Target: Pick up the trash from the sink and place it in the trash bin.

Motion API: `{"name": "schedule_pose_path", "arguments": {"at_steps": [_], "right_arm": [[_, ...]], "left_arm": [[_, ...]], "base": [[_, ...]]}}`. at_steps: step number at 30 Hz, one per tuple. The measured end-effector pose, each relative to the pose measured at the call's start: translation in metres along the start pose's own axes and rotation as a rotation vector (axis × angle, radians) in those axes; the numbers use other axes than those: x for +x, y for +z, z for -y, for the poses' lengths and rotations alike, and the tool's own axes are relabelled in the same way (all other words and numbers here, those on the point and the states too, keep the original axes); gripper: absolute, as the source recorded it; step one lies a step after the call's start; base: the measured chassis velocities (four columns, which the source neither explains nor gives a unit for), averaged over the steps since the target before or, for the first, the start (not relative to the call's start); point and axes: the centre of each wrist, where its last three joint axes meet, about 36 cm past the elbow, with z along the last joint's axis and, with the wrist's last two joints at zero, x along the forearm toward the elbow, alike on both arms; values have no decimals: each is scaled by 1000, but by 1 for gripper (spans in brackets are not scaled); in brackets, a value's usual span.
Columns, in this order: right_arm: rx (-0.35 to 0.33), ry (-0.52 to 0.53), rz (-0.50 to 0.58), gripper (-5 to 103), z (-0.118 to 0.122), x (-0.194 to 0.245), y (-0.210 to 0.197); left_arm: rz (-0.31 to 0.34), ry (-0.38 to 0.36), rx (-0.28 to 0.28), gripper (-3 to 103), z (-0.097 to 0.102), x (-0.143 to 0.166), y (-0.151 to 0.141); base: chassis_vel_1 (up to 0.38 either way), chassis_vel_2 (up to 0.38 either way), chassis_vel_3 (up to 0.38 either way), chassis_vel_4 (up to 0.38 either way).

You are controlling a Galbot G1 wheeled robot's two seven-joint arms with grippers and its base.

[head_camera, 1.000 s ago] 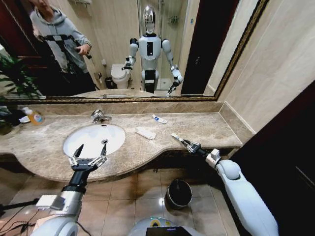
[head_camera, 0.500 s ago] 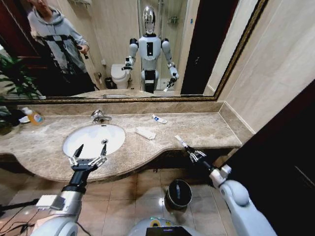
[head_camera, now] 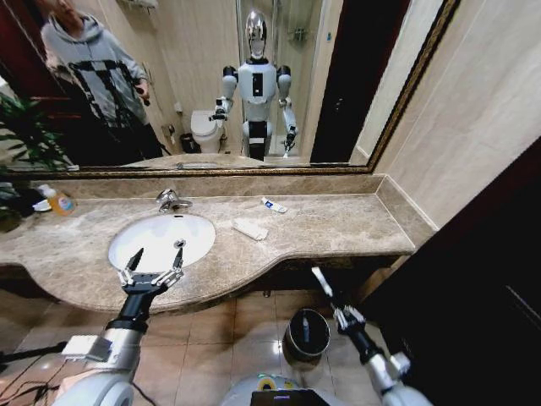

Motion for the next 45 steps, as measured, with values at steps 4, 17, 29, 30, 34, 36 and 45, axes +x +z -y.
{"name": "schedule_pose_path", "arguments": {"at_steps": [4,17,29,30,34,36,45], "right_arm": [[61,-2,-89,16,2,1,30],[310,-43,-444,16,27,-56,116],[490,-140,-620,16,49,-119,160],[490,-140,-620,16,49,-119,160],[479,-142,-640,16,56,-135,171],[477,-140,-644,16,59,-144,173],[484,-147,-673,16,65,-169,184]], "left_arm": [[0,0,0,100,0,0,0],[0,0,0,100,0,0,0],[0,0,0,100,0,0,0],[0,0,0,100,0,0,0],[0,0,0,100,0,0,0],[0,0,0,100,0,0,0],[0,0,0,100,0,0,0]], "base": [[0,0,0,0],[0,0,0,0],[0,0,0,0],[0,0,0,0],[0,0,0,0],[0,0,0,0],[0,0,0,0]]}}
